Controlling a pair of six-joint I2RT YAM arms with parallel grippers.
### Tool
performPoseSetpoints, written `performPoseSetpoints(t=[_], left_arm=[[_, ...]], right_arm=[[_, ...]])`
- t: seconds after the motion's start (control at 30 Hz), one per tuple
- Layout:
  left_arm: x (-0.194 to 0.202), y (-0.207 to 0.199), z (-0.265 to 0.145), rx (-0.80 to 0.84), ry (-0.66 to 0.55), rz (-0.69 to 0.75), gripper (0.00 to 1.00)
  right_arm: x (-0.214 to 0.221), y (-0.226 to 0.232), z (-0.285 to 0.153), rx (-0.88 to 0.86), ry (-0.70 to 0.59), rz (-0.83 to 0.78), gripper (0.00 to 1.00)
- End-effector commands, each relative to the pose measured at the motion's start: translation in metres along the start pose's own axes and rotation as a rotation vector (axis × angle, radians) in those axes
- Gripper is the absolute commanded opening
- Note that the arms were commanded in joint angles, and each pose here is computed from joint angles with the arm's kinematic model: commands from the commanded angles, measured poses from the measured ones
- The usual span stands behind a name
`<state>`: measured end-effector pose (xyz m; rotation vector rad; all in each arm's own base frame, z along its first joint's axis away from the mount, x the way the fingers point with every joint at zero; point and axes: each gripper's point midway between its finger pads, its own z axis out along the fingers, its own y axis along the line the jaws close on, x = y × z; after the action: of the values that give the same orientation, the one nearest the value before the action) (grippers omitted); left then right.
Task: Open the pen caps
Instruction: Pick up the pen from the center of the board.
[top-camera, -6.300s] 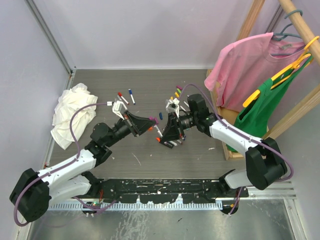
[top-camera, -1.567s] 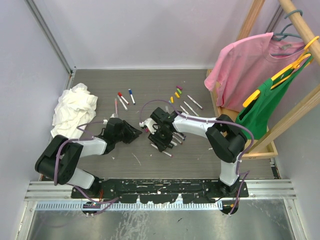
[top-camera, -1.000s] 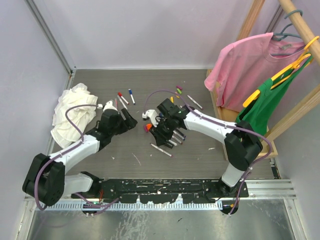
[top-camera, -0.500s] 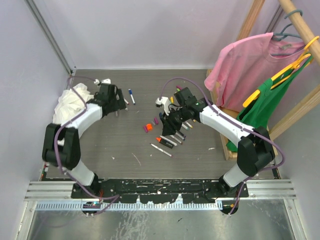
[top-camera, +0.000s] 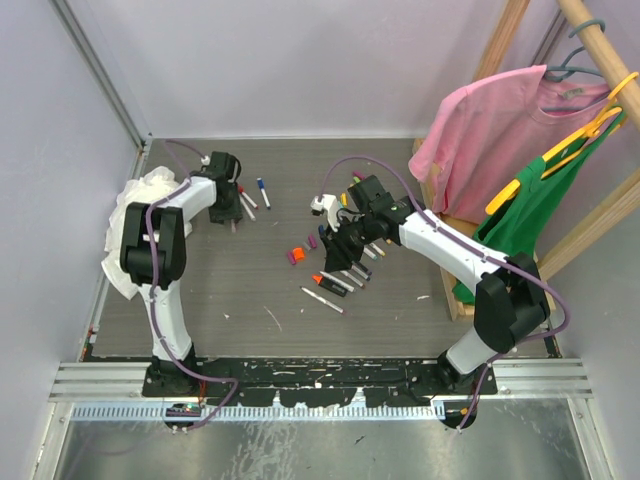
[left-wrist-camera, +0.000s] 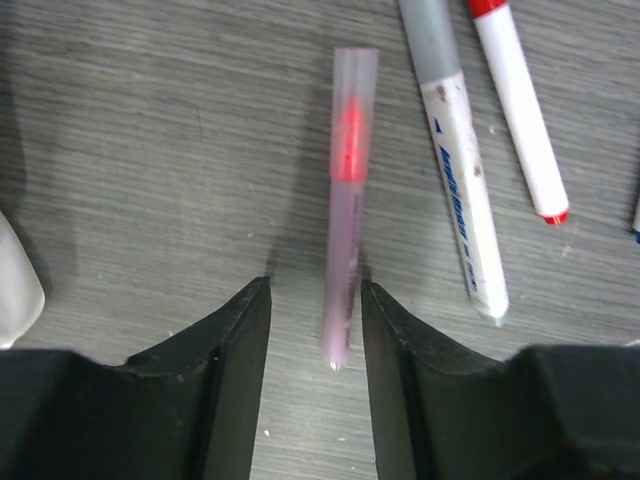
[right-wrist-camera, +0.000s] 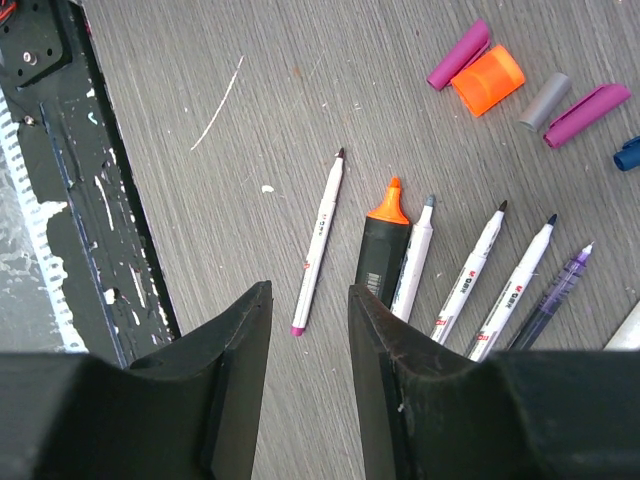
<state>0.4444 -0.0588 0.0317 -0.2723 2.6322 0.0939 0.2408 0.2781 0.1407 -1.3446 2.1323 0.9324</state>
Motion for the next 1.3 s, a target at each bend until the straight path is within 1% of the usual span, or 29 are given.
performPoseSetpoints(t=[0.0,0.37,0.5,0.63,0.73,0.87,1.03,1.1,1.27], left_arm=[[-0.013,-0.005,-0.003,0.049,0.016,0.015,0.40],[-0.010,-0.005,0.015,0.085,0.078,-0.018,0.24],[-0.009,-0.001,0.015,0.086,0.084,-0.027,0.12],[-0.011,0.004,0.009,0.078,0.058,-0.036,0.07],[-0.014,0.009,-0.002,0.069,0.017,-0.044,0.00],[-0.017,0.013,-0.019,0.078,-0.047,-0.069,0.00],[-0.015,0.010,-0.046,0.142,-0.128,-0.127,0.00],[-0.011,0.005,-0.057,0.193,-0.160,-0.153,0.00],[0.003,-0.016,-0.095,0.386,-0.268,-0.217,0.00]], right_arm=[[-0.012,0.003,-0.006,0.007,-0.041,-0.048,0.42],[-0.010,0.003,-0.005,0.005,-0.037,-0.048,0.42],[-0.011,0.004,-0.006,0.000,-0.041,-0.049,0.42],[-0.012,0.005,-0.007,-0.006,-0.046,-0.050,0.42],[-0.013,0.007,-0.007,-0.021,-0.054,-0.050,0.42],[-0.014,0.011,-0.008,-0.043,-0.064,-0.048,0.42],[-0.016,0.016,-0.011,-0.070,-0.080,-0.048,0.42],[-0.018,0.018,-0.013,-0.081,-0.091,-0.049,0.42],[-0.023,0.023,-0.020,-0.117,-0.130,-0.037,0.42]])
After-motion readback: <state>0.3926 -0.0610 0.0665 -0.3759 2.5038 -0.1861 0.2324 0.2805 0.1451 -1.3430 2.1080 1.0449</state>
